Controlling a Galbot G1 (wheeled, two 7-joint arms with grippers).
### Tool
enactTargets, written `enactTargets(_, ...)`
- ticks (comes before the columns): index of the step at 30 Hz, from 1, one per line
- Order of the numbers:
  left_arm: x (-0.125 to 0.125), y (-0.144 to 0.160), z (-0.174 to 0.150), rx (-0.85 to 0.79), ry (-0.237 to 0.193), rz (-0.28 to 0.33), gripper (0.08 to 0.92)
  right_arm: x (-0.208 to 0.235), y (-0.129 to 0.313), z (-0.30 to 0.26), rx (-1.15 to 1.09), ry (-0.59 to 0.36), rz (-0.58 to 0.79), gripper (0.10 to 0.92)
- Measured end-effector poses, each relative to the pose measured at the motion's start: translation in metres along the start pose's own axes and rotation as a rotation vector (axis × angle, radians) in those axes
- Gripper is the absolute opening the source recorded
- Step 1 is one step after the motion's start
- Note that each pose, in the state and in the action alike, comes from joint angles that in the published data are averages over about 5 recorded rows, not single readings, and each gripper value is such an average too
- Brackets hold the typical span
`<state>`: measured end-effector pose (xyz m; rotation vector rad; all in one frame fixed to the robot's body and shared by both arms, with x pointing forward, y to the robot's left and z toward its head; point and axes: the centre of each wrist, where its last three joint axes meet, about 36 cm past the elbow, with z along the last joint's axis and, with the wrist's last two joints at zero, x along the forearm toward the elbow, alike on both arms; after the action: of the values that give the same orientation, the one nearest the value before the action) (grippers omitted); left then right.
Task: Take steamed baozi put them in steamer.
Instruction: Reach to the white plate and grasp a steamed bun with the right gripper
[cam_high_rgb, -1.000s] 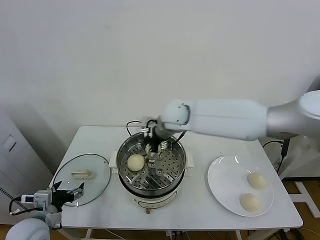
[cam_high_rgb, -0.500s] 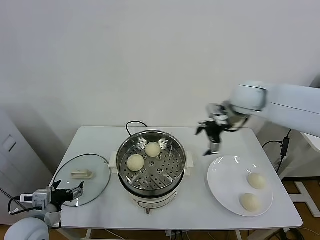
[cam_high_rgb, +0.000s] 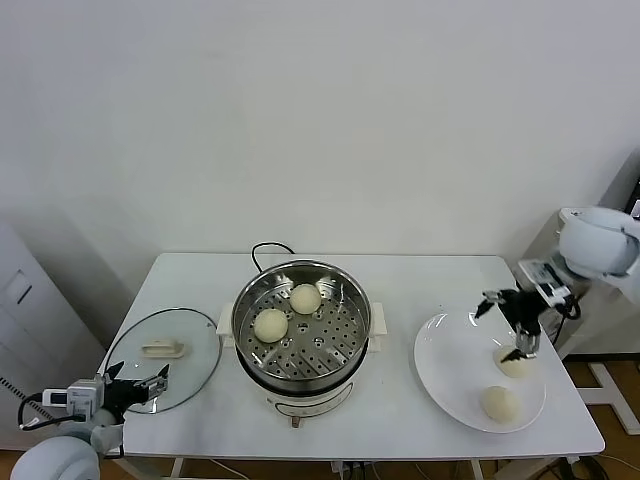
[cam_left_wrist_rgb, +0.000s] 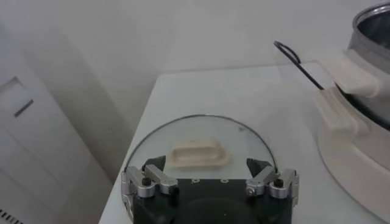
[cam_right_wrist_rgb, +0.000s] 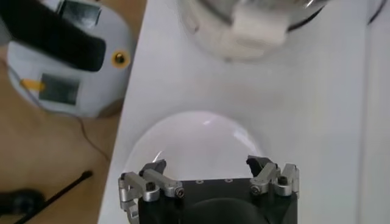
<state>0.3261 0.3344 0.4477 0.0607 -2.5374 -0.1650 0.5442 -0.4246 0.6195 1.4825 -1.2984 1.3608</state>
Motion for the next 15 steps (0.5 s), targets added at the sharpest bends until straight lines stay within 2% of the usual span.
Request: enactTargets(15,0.0,-0.002,0.004,0.007,0.01,0.0,0.823,-0.069,0.024,0.026,0.032,0.015,-0.049,0.823)
